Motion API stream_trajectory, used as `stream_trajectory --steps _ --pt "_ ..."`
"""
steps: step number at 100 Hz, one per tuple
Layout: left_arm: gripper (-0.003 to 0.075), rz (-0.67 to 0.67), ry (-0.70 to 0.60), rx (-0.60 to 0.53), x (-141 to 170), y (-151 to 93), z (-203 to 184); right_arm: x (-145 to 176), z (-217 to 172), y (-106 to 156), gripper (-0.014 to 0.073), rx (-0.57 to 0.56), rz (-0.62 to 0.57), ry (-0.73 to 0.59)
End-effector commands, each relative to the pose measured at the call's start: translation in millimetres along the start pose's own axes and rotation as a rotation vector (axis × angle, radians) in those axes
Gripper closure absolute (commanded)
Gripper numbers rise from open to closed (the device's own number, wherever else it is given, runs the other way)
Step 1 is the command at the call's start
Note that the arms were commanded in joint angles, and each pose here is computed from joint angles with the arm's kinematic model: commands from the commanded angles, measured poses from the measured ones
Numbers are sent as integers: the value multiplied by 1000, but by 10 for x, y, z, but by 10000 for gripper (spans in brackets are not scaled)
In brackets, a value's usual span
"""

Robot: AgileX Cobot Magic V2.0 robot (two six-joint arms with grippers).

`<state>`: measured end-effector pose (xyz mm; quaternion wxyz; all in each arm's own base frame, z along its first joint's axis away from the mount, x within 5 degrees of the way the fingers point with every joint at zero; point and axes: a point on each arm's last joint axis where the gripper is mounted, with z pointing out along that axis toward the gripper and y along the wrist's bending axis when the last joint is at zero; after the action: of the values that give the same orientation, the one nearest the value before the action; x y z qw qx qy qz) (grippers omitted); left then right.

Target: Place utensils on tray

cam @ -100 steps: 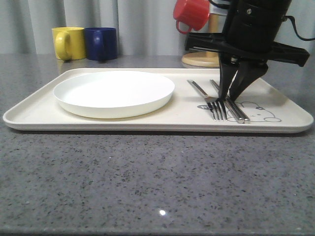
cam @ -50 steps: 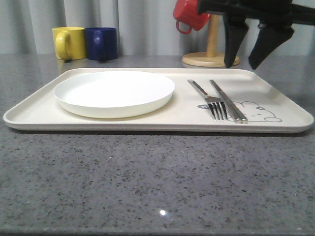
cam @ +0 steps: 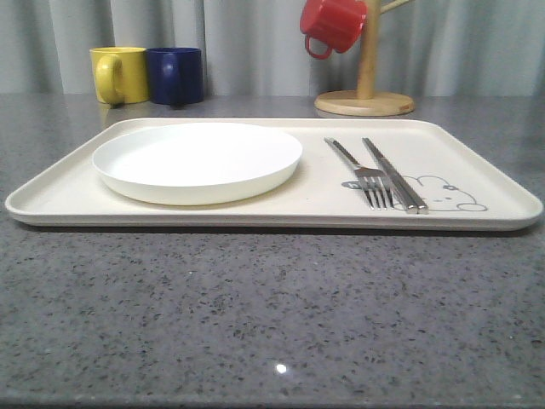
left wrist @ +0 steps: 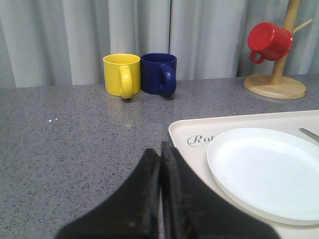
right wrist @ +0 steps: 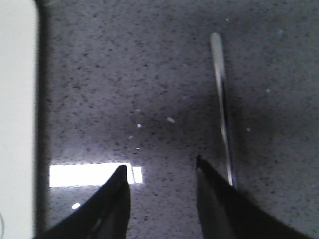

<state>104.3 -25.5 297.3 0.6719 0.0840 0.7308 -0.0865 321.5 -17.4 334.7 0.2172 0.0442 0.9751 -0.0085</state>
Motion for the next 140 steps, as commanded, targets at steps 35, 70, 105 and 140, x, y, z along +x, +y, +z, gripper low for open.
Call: stream_trajectory --steps 35,70,105,140 --pt "738 -1 -105 -19 -165 15 -8 -110 176 -459 262 16 25 -2" --pt "738 -1 -105 -19 -165 15 -8 -136 533 -484 263 14 10 77" --pt "738 -1 -105 -19 -165 15 -8 -136 721 -495 307 13 10 120" --pt "738 -1 -105 -19 -165 15 -8 -143 707 -484 661 2 28 109"
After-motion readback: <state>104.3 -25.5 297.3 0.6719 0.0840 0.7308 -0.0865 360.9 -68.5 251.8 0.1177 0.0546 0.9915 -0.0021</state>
